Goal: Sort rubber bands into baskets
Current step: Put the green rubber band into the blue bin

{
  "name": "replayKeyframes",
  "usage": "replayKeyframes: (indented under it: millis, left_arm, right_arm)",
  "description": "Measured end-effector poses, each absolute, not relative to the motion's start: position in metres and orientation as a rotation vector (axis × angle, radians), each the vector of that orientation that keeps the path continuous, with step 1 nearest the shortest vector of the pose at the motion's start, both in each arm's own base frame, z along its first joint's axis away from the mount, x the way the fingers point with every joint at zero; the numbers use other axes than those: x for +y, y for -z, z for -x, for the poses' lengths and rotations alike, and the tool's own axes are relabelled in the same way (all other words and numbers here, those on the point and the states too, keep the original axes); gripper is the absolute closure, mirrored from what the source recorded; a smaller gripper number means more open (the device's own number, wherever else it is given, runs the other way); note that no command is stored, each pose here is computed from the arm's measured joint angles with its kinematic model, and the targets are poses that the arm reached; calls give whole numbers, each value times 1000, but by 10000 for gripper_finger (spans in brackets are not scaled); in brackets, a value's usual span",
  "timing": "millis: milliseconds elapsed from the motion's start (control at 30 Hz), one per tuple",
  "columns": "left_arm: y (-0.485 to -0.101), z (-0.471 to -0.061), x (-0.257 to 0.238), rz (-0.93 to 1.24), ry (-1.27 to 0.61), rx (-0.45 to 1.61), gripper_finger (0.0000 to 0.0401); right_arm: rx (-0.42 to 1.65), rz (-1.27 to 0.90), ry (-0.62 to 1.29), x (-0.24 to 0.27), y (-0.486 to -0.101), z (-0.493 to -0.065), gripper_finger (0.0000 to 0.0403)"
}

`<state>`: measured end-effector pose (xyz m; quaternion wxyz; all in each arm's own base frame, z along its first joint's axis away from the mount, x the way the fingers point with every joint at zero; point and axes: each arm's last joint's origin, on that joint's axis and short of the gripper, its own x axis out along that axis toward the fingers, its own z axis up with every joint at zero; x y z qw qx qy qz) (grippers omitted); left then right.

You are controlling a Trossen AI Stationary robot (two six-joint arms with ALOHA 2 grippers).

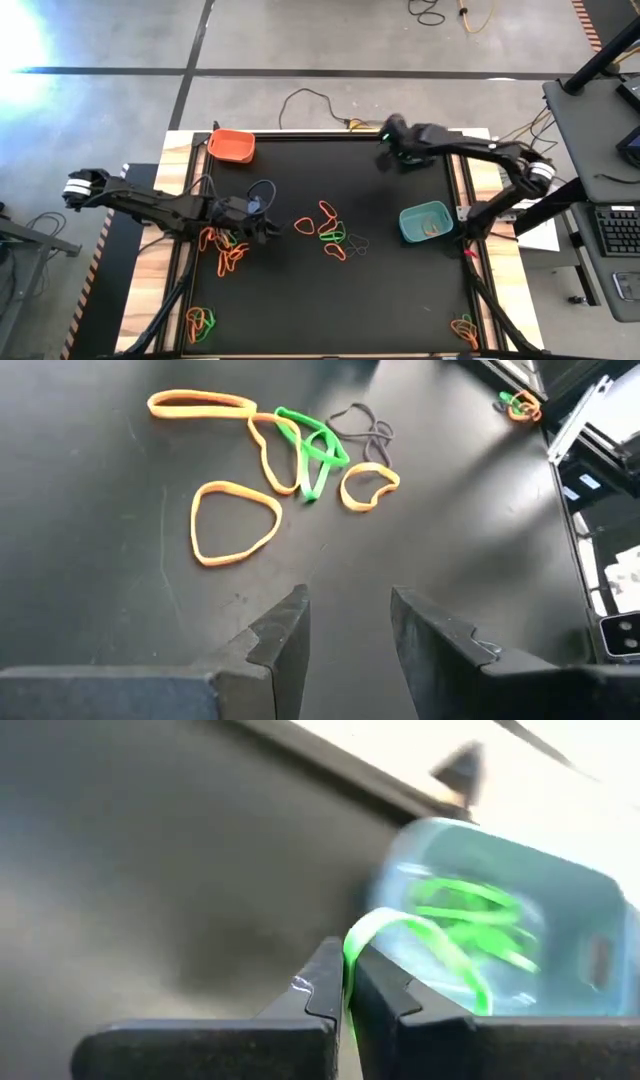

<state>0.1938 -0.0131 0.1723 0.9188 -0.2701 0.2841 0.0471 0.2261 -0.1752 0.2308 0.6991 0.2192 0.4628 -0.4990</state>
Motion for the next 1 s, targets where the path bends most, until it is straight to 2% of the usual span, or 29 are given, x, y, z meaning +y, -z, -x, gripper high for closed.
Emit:
replayKeyframes:
  millis: [100,233,333,433,633,833,1000]
  left_arm:
    - [-173,-195,-9,556,-109,571,276]
    - [-172,-195,-2,562,-97,581,276]
    - [-171,-194,7,564,-108,585,276]
    - [-172,-194,13,554,-129,577,276]
    - [-172,-193,16,560,-80,586,276]
    - [-172,-193,19,549,-96,581,276]
    - [-172,-193,20,545,-99,579,275]
  right_arm:
    - [1012,-603,1224,-198,-224,-198,394]
    - [948,-755,1223,-222,-213,-177,394]
    - [895,-836,1183,-235,-204,-172,394]
    - [868,-896,1228,-244,-195,-169,394]
    - [892,-989,1240,-250,-175,-173,391]
    - [911,-1023,1233,-251,-166,-175,342]
    - [859,-966,1278,-249,-182,-174,289]
